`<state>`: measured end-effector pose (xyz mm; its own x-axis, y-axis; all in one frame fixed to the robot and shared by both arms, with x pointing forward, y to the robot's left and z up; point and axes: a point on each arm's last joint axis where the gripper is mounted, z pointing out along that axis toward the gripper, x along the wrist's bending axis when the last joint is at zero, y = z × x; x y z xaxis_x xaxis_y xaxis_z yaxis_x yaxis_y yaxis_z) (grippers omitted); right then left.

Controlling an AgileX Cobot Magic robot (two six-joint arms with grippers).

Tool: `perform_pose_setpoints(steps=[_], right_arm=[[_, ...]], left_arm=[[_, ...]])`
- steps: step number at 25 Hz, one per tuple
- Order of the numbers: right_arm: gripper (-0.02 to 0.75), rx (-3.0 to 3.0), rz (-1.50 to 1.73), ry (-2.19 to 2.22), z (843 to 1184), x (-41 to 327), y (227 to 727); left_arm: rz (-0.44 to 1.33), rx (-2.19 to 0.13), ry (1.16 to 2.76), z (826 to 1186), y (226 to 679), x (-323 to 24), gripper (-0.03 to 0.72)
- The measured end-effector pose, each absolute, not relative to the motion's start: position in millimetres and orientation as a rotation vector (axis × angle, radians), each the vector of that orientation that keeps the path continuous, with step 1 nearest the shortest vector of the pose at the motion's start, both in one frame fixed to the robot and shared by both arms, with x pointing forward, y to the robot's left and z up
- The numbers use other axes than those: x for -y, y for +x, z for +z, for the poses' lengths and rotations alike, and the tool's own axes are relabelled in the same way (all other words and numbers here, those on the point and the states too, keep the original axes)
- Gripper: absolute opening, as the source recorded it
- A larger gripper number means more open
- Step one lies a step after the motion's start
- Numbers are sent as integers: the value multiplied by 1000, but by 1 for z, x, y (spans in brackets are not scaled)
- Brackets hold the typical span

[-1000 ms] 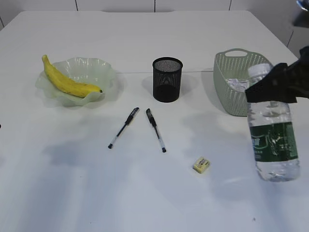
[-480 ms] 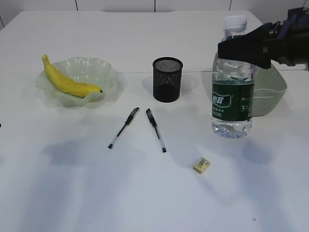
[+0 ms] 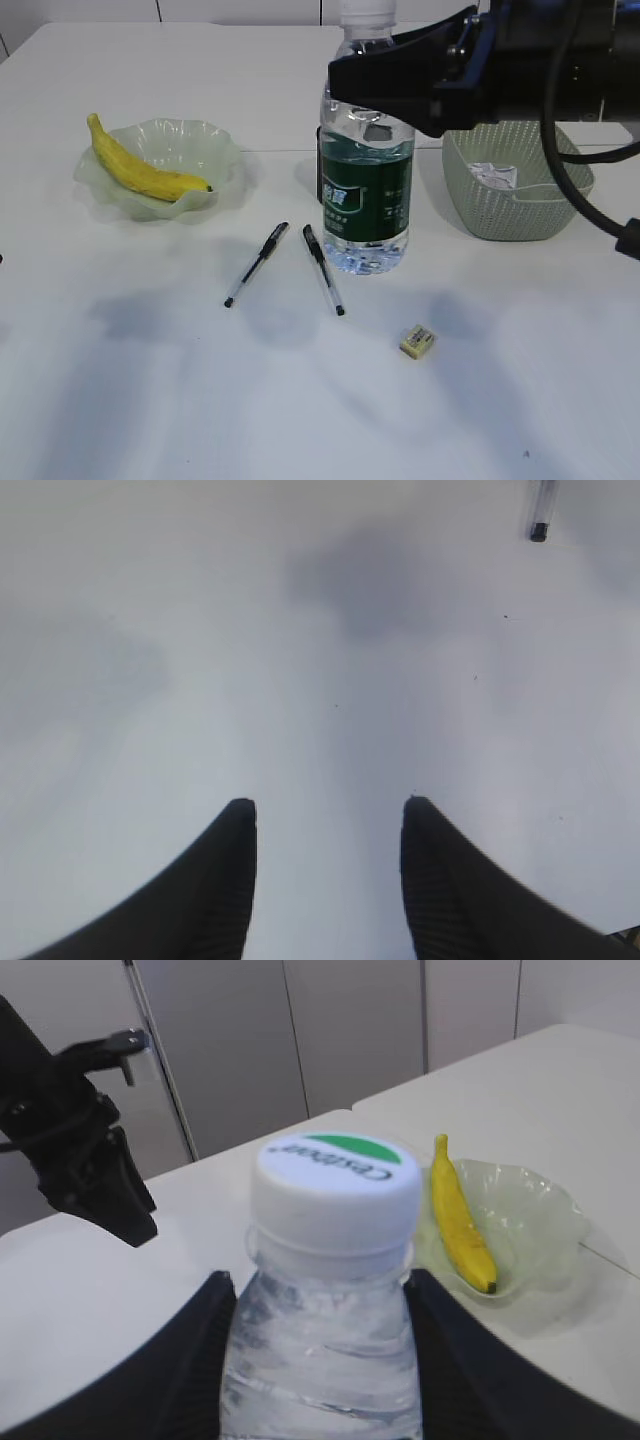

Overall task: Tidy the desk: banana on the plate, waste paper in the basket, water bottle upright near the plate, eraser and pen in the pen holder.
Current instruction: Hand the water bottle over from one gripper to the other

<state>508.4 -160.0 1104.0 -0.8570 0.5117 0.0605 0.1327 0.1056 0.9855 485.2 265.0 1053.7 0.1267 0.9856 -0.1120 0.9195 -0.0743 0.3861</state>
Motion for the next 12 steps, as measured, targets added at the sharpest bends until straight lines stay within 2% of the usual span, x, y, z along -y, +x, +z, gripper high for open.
perform_pose_setpoints(steps=[8,12], right_arm=[[368,-2147,1851,592,1095,133,513],[368,-2162,1863,578,1093,126,513]], left_arm=[[268,-1837,2039,1054,487,-265,326],[330,-1804,1996,1053,491,-264,326]])
